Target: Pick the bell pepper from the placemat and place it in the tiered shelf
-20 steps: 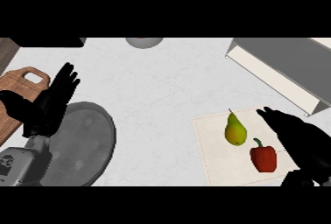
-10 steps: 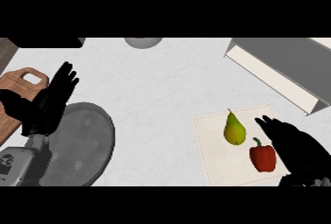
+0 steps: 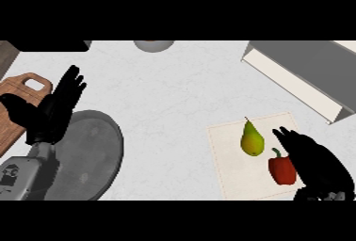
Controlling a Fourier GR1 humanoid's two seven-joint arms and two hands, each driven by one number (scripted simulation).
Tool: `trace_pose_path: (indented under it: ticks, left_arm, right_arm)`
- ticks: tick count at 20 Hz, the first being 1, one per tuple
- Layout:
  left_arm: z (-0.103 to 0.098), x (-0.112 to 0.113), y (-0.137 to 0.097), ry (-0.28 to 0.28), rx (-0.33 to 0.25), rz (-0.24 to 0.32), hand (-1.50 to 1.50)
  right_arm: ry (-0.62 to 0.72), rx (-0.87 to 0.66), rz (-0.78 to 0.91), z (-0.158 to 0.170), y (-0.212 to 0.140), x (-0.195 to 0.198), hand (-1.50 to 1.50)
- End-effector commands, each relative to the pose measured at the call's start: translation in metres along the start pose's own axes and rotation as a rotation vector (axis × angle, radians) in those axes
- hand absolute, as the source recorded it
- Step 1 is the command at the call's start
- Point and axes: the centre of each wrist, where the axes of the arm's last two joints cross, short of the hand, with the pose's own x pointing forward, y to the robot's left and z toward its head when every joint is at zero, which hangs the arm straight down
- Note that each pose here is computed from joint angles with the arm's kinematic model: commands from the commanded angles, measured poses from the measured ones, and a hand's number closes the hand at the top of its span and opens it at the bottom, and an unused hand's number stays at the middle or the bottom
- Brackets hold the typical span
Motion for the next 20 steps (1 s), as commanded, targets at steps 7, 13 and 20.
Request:
trace_pose_path:
  ticks: [7, 13, 20]
  left_arm:
    - [0.006, -0.004, -0.026, 0.012, -0.016, 0.013, 0.0]
    - [-0.003, 0.021, 0.004, -0.012, -0.008, 0.005, 0.0]
    - [0.014, -0.002, -0.011, -0.011, -0.021, -0.005, 0.0]
  right_arm:
    - [0.016, 0.037, -0.025, -0.033, 0.026, 0.006, -1.5]
    - [0.011, 0.074, -0.032, -0.057, 0.043, -0.012, -1.5]
    - [-0.06, 0.002, 0.094, -0.064, 0.052, -0.01, 1.5]
